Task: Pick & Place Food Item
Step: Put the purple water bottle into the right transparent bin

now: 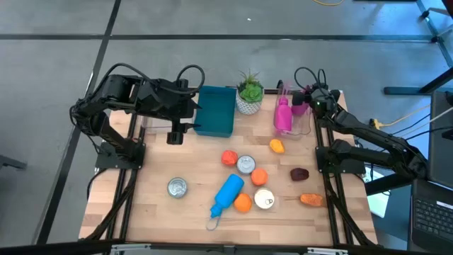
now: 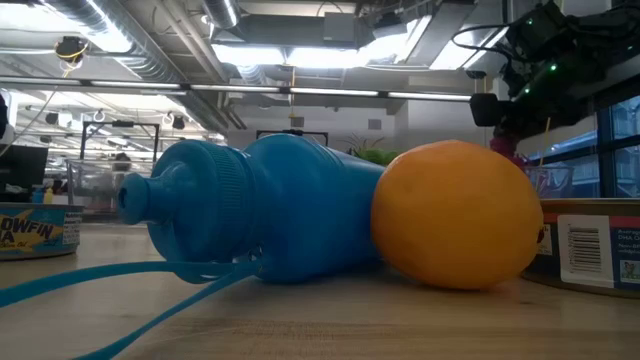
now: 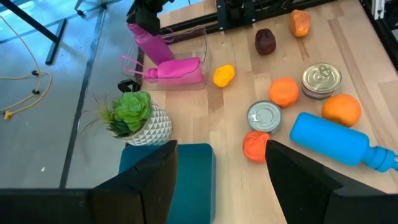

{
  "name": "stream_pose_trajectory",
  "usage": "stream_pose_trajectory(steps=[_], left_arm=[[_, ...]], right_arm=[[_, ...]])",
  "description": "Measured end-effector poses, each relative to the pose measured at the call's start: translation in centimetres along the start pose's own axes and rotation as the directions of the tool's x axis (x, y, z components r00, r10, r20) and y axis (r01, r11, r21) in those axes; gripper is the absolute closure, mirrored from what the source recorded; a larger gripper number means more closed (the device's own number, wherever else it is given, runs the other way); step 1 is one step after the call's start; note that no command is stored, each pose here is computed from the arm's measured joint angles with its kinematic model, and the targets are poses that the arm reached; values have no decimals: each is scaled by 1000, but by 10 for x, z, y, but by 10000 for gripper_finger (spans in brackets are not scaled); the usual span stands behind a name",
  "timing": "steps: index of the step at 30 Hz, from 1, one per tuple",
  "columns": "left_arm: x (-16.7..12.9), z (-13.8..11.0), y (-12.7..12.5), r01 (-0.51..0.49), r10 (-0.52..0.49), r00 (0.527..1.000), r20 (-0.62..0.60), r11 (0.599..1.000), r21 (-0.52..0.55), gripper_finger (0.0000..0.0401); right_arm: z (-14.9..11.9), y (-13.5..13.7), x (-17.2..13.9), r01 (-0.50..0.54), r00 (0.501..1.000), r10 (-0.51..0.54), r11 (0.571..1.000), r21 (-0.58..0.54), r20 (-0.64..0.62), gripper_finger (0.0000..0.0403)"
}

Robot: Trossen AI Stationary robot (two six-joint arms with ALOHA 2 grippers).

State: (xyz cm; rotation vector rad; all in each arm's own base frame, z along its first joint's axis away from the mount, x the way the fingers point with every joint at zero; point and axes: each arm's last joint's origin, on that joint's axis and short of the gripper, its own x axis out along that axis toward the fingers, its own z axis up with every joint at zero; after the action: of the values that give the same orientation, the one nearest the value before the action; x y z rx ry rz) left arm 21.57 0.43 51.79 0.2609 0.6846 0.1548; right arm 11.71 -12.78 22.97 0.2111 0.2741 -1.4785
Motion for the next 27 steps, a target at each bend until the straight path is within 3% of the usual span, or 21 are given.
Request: stream_pose_trajectory(steps=[15, 27], left_arm=[[0, 0, 0, 0, 0, 1000, 0, 1000, -7, 171], [0, 0, 0, 0, 0, 1000, 0, 1000, -7, 171]], right_arm=[[-2, 2, 3, 11, 1000, -11, 1000, -26, -12, 326], [0, 2, 3, 10, 1000, -10, 1000, 12, 6, 194]])
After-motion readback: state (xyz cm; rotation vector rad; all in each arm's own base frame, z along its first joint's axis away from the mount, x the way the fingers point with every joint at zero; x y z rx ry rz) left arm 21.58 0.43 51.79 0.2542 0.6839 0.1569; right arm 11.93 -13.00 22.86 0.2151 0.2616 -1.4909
